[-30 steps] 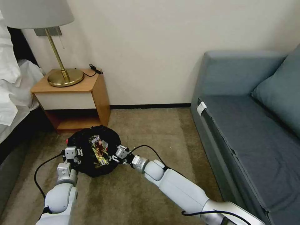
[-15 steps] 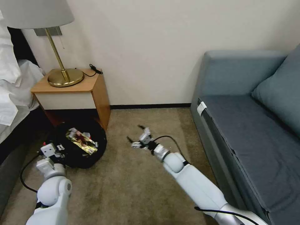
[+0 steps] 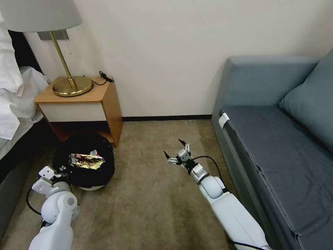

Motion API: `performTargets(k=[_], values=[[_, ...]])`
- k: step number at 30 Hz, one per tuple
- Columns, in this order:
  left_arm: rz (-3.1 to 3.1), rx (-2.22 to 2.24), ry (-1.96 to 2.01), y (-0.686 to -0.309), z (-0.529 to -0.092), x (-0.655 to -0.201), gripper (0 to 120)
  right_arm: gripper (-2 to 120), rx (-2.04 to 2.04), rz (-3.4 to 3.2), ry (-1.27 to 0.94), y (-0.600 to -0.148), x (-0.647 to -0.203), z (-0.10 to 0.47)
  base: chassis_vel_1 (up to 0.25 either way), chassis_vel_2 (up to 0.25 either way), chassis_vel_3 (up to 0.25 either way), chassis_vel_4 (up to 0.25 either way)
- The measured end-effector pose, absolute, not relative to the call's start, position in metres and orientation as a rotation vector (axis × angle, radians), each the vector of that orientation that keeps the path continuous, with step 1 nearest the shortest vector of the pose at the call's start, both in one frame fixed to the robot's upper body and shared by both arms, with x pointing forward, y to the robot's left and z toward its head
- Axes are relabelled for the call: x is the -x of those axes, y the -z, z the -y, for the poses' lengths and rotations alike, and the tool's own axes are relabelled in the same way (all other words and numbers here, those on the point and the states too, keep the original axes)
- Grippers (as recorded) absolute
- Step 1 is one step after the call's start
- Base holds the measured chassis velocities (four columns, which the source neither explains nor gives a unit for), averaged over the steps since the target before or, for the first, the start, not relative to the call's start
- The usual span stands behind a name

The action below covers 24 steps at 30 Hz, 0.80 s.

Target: Pick up the trash bin, then pick up the garbage on the floor and place it into the trash bin.

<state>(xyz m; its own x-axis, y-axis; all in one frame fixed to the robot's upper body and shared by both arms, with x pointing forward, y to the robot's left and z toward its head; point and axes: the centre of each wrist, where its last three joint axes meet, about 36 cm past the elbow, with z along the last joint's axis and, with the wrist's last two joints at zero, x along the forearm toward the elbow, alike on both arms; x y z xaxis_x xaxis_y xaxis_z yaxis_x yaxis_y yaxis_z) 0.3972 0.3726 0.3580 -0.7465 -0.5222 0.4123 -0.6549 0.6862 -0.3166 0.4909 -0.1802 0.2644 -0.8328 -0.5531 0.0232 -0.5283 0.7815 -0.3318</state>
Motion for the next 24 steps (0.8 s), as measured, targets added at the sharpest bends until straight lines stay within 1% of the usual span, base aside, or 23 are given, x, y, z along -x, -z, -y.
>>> performTargets(k=[1,2,3,5,6,7,9,10,11,13,14,17,18,19,20,21,22,24], values=[[2.604,-0.934,-0.643,-0.356,-0.374,-0.397,6,100,0.877,-2.898,0.503,-0.263,-0.489,0.181,0.000,0.000,0.000,0.000],[2.601,-0.935,-0.628,-0.355,-0.376,-0.398,11,100,0.875,-2.903,0.500,-0.262,-0.487,0.181,0.000,0.000,0.000,0.000],[2.601,-0.935,-0.628,-0.355,-0.376,-0.398,11,100,0.875,-2.903,0.500,-0.262,-0.487,0.181,0.000,0.000,0.000,0.000],[2.619,-0.907,-0.554,-0.355,-0.380,-0.397,20,100,0.876,-2.914,0.499,-0.259,-0.486,0.182,0.000,0.000,0.000,0.000],[2.619,-0.907,-0.554,-0.355,-0.380,-0.397,20,100,0.876,-2.914,0.499,-0.259,-0.486,0.182,0.000,0.000,0.000,0.000],[2.630,-0.894,-0.515,-0.354,-0.382,-0.395,24,100,0.877,-2.919,0.499,-0.258,-0.486,0.182,0.000,0.000,0.000,0.000],[2.705,-0.835,-0.280,-0.351,-0.388,-0.386,36,100,0.870,-2.944,0.489,-0.254,-0.486,0.181,0.000,0.000,0.000,0.000],[2.724,-0.814,-0.219,-0.351,-0.389,-0.383,39,100,0.864,-2.949,0.485,-0.255,-0.487,0.181,0.000,0.000,0.000,0.000],[2.724,-0.814,-0.219,-0.351,-0.389,-0.383,39,100,0.864,-2.949,0.485,-0.255,-0.487,0.181,0.000,0.000,0.000,0.000],[2.759,-0.764,-0.102,-0.351,-0.390,-0.379,51,100,0.838,-2.964,0.474,-0.255,-0.489,0.182,0.000,0.000,0.000,0.000],[2.759,-0.764,-0.102,-0.351,-0.390,-0.379,51,100,0.838,-2.964,0.474,-0.255,-0.489,0.182,0.000,0.000,0.000,0.000],[2.785,-0.751,0.093,-0.352,-0.391,-0.373,62,100,0.808,-2.987,0.453,-0.254,-0.487,0.186,0.000,0.000,0.000,0.000],[2.785,-0.751,0.093,-0.352,-0.391,-0.373,62,100,0.808,-2.987,0.453,-0.254,-0.487,0.186,0.000,0.000,0.000,0.000],[2.782,-0.763,0.203,-0.353,-0.391,-0.369,69,100,0.793,-2.997,0.440,-0.253,-0.486,0.188,0.000,0.000,0.000,0.000],[2.780,-0.777,0.282,-0.354,-0.391,-0.366,72,100,0.782,-3.003,0.432,-0.253,-0.486,0.190,0.000,0.000,0.000,0.000],[2.780,-0.793,0.366,-0.356,-0.390,-0.362,79,100,0.767,-3.011,0.419,-0.252,-0.484,0.192,0.000,0.000,0.000,0.000],[2.780,-0.793,0.366,-0.356,-0.390,-0.362,79,100,0.767,-3.011,0.419,-0.252,-0.484,0.192,0.000,0.000,0.000,0.000],[2.785,-0.807,0.469,-0.360,-0.386,-0.357,90,100,0.739,-3.028,0.384,-0.252,-0.483,0.197,0.000,0.000,0.000,0.000]])
